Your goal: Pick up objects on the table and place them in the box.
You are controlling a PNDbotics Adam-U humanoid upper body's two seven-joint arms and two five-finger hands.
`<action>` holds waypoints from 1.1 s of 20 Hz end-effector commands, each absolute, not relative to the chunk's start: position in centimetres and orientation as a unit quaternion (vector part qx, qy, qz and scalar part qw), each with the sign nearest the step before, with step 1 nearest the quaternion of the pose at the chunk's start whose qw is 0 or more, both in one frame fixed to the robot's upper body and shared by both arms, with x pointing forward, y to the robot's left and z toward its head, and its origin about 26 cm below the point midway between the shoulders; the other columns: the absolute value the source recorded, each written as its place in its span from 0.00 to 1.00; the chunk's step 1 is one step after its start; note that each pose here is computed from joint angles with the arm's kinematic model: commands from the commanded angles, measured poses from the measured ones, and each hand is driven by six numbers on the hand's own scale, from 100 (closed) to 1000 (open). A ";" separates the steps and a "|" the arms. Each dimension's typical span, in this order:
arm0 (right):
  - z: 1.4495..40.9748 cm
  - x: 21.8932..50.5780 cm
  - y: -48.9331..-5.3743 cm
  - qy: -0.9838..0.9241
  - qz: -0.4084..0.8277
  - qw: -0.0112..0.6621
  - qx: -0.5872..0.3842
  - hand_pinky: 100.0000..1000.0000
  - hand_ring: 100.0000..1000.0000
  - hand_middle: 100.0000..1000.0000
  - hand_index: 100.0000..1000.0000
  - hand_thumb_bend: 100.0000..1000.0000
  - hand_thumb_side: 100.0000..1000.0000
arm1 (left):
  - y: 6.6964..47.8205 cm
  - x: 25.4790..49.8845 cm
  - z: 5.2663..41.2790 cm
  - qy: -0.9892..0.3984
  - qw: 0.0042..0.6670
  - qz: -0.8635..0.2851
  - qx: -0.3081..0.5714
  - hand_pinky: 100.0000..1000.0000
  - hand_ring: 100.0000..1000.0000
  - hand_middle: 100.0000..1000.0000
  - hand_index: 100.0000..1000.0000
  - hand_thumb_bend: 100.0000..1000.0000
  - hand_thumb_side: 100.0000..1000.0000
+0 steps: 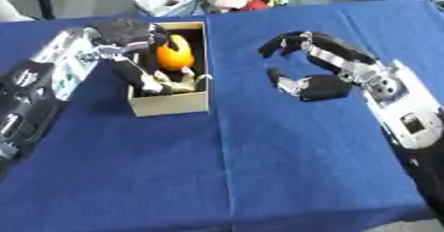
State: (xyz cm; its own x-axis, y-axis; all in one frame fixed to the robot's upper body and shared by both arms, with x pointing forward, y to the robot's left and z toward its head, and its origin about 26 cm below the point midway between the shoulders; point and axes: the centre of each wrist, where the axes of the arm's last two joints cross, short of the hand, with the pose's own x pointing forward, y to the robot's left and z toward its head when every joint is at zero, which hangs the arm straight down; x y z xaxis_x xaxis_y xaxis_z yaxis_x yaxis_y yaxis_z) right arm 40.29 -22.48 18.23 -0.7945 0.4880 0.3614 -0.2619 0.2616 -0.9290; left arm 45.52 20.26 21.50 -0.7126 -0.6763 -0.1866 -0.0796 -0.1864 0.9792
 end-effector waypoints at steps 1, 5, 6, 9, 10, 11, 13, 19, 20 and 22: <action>19.4 40.4 -23.3 -0.735 0.598 0.305 -0.097 0.79 0.92 0.72 0.86 0.00 0.63 | 21.4 44.3 25.3 -0.639 0.193 -0.667 0.331 0.73 0.68 0.67 0.82 0.49 0.75; 19.5 40.3 -23.9 -0.738 0.591 0.308 -0.105 0.79 0.92 0.72 0.86 0.00 0.61 | 23.3 41.8 27.4 -0.695 0.197 -0.611 0.325 0.71 0.65 0.65 0.81 0.38 0.76; 19.6 40.3 -24.1 -0.739 0.588 0.309 -0.109 0.79 0.92 0.72 0.86 0.00 0.61 | 24.0 41.0 27.8 -0.706 0.203 -0.597 0.324 0.71 0.65 0.65 0.81 0.36 0.76; 19.8 40.2 -24.7 -0.744 0.580 0.312 -0.117 0.79 0.92 0.72 0.86 0.00 0.59 | 25.9 38.8 28.3 -0.735 0.223 -0.558 0.315 0.70 0.64 0.64 0.81 0.31 0.76; 19.8 40.1 -24.9 -0.745 0.576 0.313 -0.120 0.79 0.92 0.72 0.86 0.00 0.59 | 26.5 38.1 28.3 -0.743 0.233 -0.544 0.312 0.70 0.64 0.64 0.81 0.29 0.77; 19.9 40.1 -25.1 -0.747 0.573 0.314 -0.123 0.79 0.92 0.72 0.86 0.00 0.58 | 27.0 37.4 28.2 -0.752 0.242 -0.530 0.308 0.70 0.63 0.64 0.81 0.27 0.77; 19.9 40.0 -25.5 -0.751 0.565 0.316 -0.128 0.79 0.92 0.72 0.86 0.00 0.57 | 27.9 36.1 27.8 -0.770 0.259 -0.502 0.298 0.69 0.63 0.63 0.81 0.24 0.76; 20.0 39.6 -26.3 -0.766 0.538 0.322 -0.140 0.79 0.91 0.71 0.86 0.00 0.55 | 29.4 32.4 25.9 -0.802 0.300 -0.437 0.274 0.68 0.62 0.63 0.81 0.20 0.74; 20.0 39.5 -26.5 -0.768 0.535 0.323 -0.141 0.79 0.91 0.72 0.86 0.00 0.54 | 29.5 32.0 25.5 -0.805 0.307 -0.429 0.270 0.68 0.62 0.63 0.81 0.19 0.74; 19.9 39.4 -26.7 -0.772 0.527 0.326 -0.144 0.79 0.91 0.72 0.86 0.00 0.54 | 29.7 31.2 24.8 -0.812 0.318 -0.413 0.263 0.67 0.62 0.62 0.81 0.17 0.73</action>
State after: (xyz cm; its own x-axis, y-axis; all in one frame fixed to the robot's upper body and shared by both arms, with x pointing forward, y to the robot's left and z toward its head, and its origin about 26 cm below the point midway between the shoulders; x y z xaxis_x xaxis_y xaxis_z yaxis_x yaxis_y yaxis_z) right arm 39.56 -25.97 18.28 -0.7354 0.5582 0.3842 -0.1684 0.3986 -0.9015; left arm 31.85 29.56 23.36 -0.6444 -0.6942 0.3206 -0.1224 0.5075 0.8529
